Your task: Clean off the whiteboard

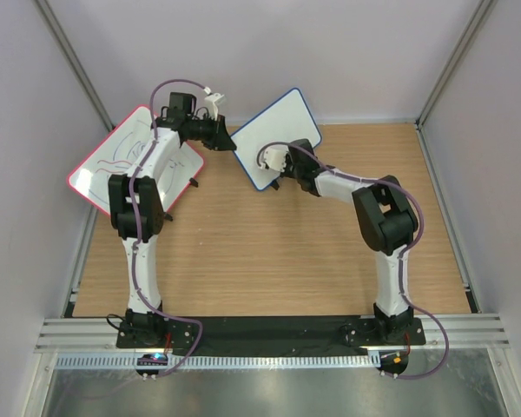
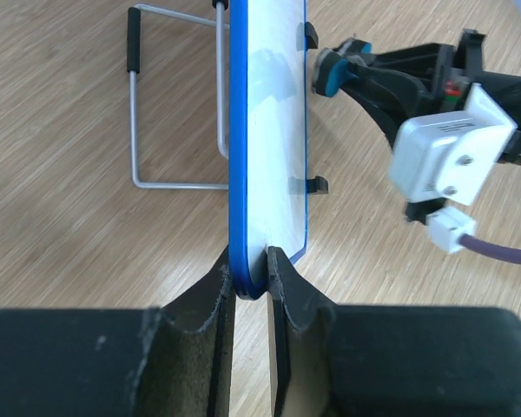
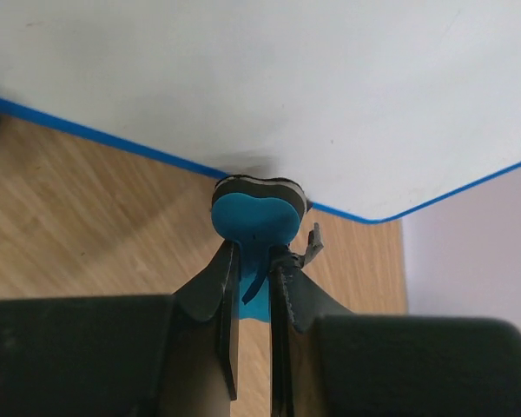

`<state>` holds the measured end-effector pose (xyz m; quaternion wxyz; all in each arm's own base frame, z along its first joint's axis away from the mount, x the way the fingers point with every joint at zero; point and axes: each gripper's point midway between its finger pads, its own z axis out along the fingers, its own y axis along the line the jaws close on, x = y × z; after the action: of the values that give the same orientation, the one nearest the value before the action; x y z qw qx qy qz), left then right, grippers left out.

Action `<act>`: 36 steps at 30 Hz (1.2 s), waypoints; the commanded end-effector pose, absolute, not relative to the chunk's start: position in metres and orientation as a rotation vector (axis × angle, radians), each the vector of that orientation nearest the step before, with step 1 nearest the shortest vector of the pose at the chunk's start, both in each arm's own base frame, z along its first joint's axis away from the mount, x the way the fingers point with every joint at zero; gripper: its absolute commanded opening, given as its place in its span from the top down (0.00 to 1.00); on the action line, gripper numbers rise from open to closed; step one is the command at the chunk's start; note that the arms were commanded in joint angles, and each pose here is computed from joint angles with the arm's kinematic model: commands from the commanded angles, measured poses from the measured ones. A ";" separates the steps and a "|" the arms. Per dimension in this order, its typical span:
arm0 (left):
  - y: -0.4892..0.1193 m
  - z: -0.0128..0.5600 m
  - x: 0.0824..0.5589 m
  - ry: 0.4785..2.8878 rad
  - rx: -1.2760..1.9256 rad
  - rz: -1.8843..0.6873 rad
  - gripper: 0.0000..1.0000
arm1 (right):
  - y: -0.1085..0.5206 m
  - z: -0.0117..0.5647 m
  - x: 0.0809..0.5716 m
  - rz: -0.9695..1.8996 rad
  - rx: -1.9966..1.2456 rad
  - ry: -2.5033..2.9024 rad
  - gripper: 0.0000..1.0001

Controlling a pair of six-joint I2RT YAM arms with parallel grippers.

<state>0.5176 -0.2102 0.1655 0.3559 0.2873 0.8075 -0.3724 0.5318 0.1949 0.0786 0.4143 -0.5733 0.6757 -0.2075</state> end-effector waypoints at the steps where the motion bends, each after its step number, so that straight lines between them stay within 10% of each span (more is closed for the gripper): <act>1: -0.216 0.143 0.507 2.140 0.822 -0.928 1.00 | 0.205 0.153 0.526 -0.414 -1.165 1.631 0.99; 18: -0.221 0.142 0.512 2.167 0.767 -0.957 0.93 | 0.030 0.100 0.459 -0.170 -0.043 2.363 0.99; 30: -0.228 0.157 0.518 2.200 0.656 -0.926 1.00 | -0.014 0.051 0.446 -0.225 0.091 2.501 0.99; 36: -0.231 0.152 0.515 2.204 0.686 -0.939 0.77 | -0.024 0.050 0.439 -0.294 0.078 2.528 0.99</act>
<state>0.5253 -0.2168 0.1669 0.3395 0.2360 0.8319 -0.3701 0.4383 -0.0152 0.0412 0.2897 0.0226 0.9524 -0.0917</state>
